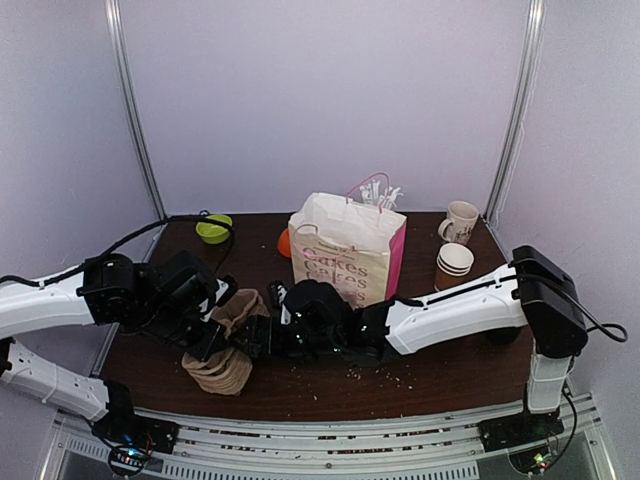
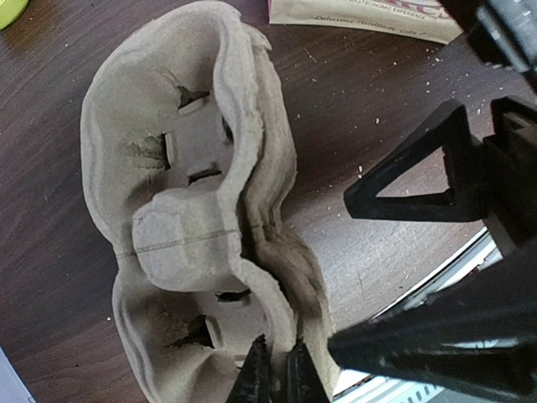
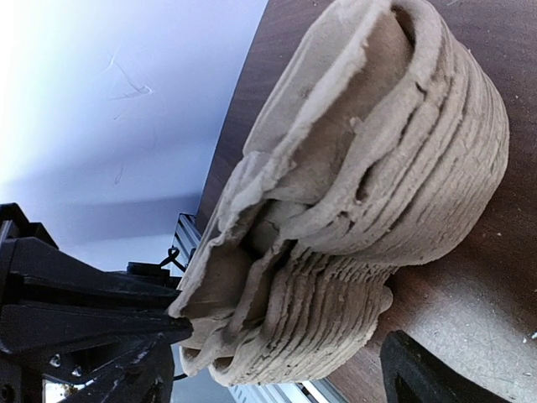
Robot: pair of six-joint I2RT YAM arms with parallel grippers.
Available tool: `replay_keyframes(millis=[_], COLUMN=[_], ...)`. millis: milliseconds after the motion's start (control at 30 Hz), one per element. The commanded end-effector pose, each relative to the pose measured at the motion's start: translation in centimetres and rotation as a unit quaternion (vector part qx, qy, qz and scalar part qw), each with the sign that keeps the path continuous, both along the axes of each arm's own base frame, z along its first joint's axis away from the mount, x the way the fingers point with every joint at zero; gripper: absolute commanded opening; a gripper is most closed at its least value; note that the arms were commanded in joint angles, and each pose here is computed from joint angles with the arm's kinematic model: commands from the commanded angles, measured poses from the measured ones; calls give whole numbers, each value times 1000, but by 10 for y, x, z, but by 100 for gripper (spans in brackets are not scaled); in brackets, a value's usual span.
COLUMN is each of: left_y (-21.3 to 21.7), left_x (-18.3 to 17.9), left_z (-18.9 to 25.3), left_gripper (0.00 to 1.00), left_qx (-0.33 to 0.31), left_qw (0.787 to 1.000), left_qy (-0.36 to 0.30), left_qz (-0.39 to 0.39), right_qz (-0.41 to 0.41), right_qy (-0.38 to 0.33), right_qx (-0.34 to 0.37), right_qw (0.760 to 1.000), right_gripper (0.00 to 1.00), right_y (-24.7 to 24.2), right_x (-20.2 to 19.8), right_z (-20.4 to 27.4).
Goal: Pack the takeout coffee
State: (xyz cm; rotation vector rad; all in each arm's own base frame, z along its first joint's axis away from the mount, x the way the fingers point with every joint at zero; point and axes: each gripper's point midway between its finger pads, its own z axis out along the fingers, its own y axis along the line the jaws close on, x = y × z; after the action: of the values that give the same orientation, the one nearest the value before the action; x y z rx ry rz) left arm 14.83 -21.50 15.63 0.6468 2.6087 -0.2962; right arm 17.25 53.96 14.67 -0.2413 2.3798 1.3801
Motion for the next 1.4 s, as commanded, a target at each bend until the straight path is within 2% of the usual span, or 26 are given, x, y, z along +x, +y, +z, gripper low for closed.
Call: replay_keyframes(millis=[0, 167, 367, 567, 900, 1367], left_y=[-9, -9, -10, -12, -16, 6], left_x=[2, 1, -1, -1, 4, 20], left_z=[8, 7, 5, 7, 39, 95], left_gripper=[0, 0, 0, 0, 0, 0], left_qx=[-36, -40, -44, -47, -69, -38], left_qw=[999, 999, 999, 999, 997, 994], left_qy=[-13, -12, -8, -9, -34, -99], left_qz=[-2, -2, -4, -7, -14, 10], right_qz=[-7, -2, 1, -2, -15, -26], right_qy=[33, 53, 78, 101, 130, 142], right_qx=[11, 16, 52, 43, 32, 39], right_qw=[999, 998, 996, 994, 991, 989], right_gripper=[86, 81, 83, 78, 63, 59], right_y=[5, 10, 18, 19, 11, 4], right_x=[-2, -5, -7, -7, -6, -5], right_z=[-3, -10, -8, -21, -42, -48])
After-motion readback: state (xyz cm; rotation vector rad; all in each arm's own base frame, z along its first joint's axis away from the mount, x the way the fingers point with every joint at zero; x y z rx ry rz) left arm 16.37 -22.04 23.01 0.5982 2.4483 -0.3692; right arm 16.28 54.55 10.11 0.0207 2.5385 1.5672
